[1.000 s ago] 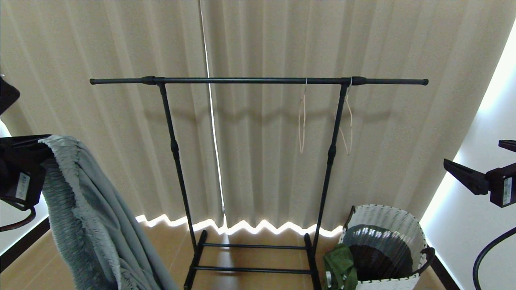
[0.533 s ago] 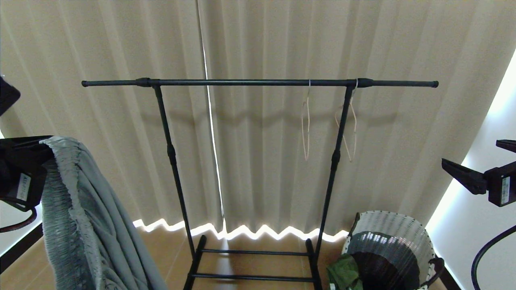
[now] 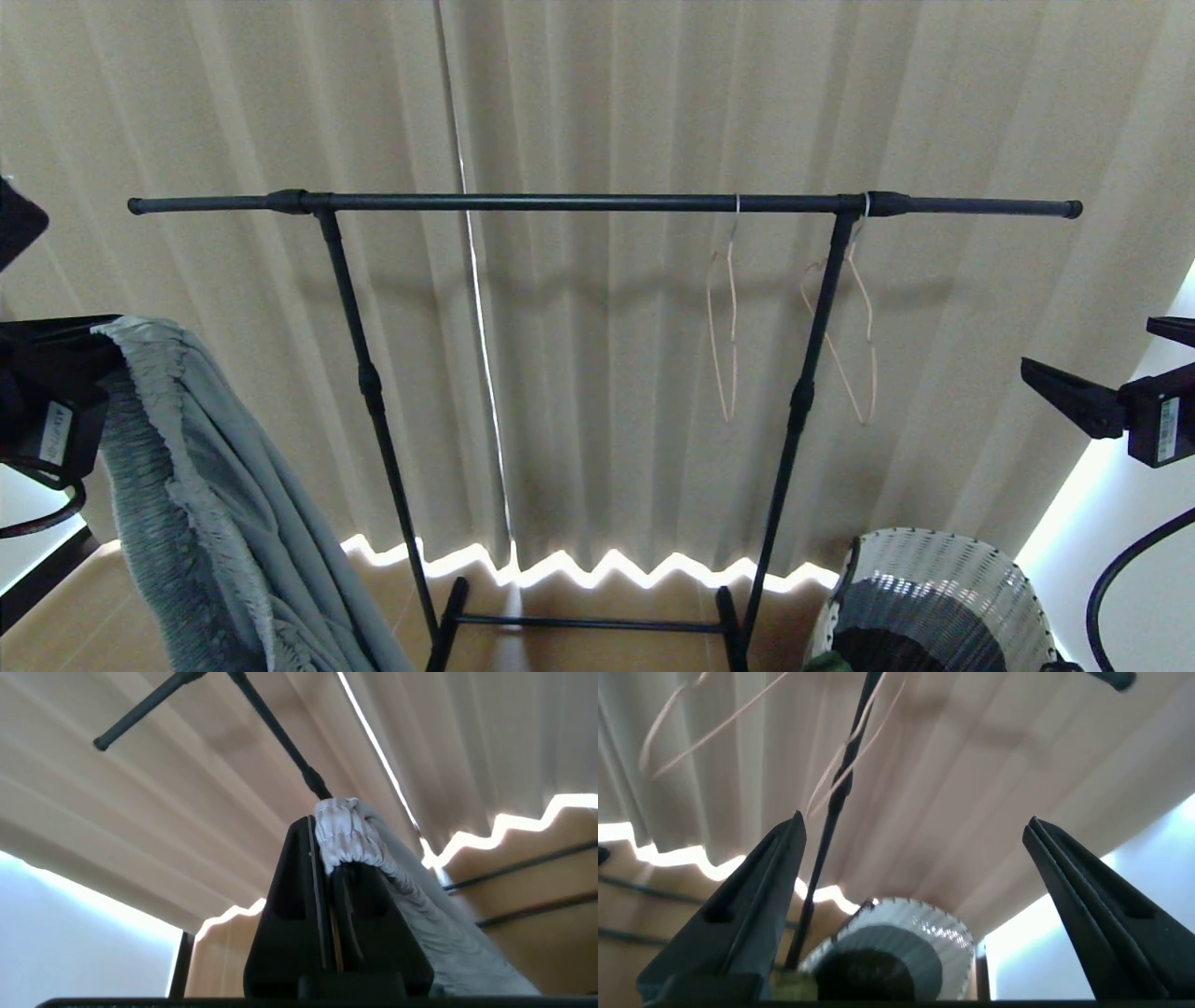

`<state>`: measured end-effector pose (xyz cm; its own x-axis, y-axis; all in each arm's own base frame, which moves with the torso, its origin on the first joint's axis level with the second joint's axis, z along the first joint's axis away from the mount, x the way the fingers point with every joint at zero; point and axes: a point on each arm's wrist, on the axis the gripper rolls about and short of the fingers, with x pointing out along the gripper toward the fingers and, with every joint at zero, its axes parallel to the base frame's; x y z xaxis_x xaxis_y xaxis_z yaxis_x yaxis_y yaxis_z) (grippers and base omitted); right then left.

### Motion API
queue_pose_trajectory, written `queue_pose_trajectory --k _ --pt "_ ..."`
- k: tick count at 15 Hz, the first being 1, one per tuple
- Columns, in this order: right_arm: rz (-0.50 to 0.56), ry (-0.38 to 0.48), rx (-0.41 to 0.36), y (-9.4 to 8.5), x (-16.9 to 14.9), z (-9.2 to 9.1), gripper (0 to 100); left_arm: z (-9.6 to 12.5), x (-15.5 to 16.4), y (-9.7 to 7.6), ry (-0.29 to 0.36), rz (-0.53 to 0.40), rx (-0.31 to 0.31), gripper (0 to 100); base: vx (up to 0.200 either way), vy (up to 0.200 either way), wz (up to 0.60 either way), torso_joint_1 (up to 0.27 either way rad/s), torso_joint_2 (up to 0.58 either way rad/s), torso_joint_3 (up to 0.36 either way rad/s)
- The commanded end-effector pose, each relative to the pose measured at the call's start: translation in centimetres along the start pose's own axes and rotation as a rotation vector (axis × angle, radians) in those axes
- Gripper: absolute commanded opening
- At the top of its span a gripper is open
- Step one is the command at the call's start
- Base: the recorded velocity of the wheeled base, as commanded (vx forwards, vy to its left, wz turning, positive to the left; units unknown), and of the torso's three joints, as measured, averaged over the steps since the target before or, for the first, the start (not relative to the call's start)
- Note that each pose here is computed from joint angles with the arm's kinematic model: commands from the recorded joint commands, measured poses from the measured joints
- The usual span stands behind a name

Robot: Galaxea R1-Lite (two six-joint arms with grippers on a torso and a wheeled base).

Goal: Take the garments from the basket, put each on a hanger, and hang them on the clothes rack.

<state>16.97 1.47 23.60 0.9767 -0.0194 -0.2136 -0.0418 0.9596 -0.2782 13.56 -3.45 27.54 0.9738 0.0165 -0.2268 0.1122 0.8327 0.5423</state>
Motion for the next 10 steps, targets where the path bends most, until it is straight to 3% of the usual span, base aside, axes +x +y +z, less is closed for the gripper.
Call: queue_pose_trajectory --k 1,3,6,8,10 --pt "0.004 0.014 0.005 0.1 0.8 0.1 100 -0.5 0.3 -0.4 0.016 -0.008 0.009 0 0.200 0.000 0.00 0.007 0.00 0.007" --pt "0.009 0.021 0.005 0.2 1.0 0.0 100 -1.0 0.3 -0.7 0.032 -0.016 0.016 0 0.200 0.000 0.00 0.005 0.00 0.000" --pt "0.026 0.051 0.028 0.6 2.2 0.0 100 -1.3 0.5 -0.9 0.014 -0.006 0.010 0 0.000 0.000 0.00 0.000 0.00 0.000" --pt "0.065 0.095 0.112 1.7 4.2 0.2 100 -1.7 0.9 -1.3 0.006 0.001 0.007 0 0.000 0.000 0.00 0.000 0.00 0.000" --pt "0.064 0.149 0.136 2.4 6.2 -0.3 100 -2.0 1.0 -1.4 0.012 0.001 0.005 0 0.000 0.000 0.00 0.000 0.00 0.000"
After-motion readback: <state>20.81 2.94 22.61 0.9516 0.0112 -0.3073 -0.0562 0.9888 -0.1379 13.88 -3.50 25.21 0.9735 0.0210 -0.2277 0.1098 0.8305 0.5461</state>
